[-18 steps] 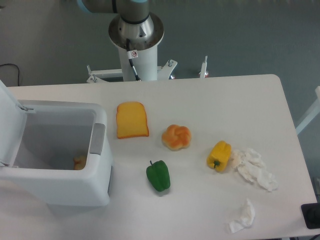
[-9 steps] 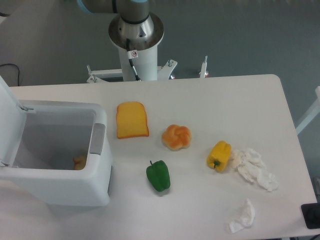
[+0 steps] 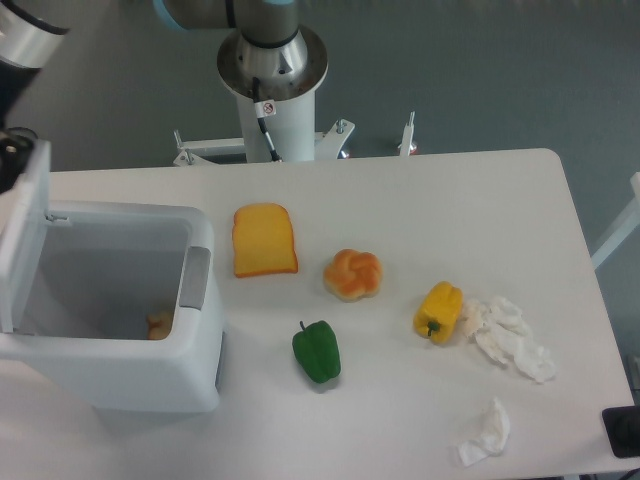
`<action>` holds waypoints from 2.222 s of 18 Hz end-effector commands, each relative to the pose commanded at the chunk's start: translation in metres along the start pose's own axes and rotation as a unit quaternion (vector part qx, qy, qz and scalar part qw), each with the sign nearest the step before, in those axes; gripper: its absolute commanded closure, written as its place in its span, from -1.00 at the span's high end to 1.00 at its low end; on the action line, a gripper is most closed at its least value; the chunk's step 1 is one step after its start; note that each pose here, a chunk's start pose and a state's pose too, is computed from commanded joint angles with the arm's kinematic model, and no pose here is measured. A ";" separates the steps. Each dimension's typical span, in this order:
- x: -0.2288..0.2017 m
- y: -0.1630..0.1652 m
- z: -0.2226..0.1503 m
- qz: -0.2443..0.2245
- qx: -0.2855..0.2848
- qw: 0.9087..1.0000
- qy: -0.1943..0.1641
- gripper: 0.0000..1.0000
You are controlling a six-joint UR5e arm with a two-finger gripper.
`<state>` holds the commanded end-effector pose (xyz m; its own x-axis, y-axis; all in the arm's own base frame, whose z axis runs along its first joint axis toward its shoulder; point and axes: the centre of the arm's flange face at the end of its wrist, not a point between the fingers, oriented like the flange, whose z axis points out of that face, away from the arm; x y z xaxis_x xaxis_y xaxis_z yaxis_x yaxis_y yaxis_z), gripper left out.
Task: Close the trash can
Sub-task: 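Lower the gripper onto the raised trash can lid, pushing it down, then press the lid down until it shuts over the trash can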
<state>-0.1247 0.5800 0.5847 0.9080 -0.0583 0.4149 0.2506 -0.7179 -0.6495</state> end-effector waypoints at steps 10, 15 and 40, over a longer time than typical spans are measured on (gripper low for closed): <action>-0.030 0.013 0.004 0.020 -0.021 0.998 -0.054 1.00; -0.037 0.018 0.006 0.025 -0.031 0.997 -0.072 1.00; -0.094 0.046 0.014 0.052 -0.060 0.993 -0.085 1.00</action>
<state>-0.1943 0.5621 0.5073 0.9731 -0.0262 0.2288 0.1194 -0.7922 -0.5985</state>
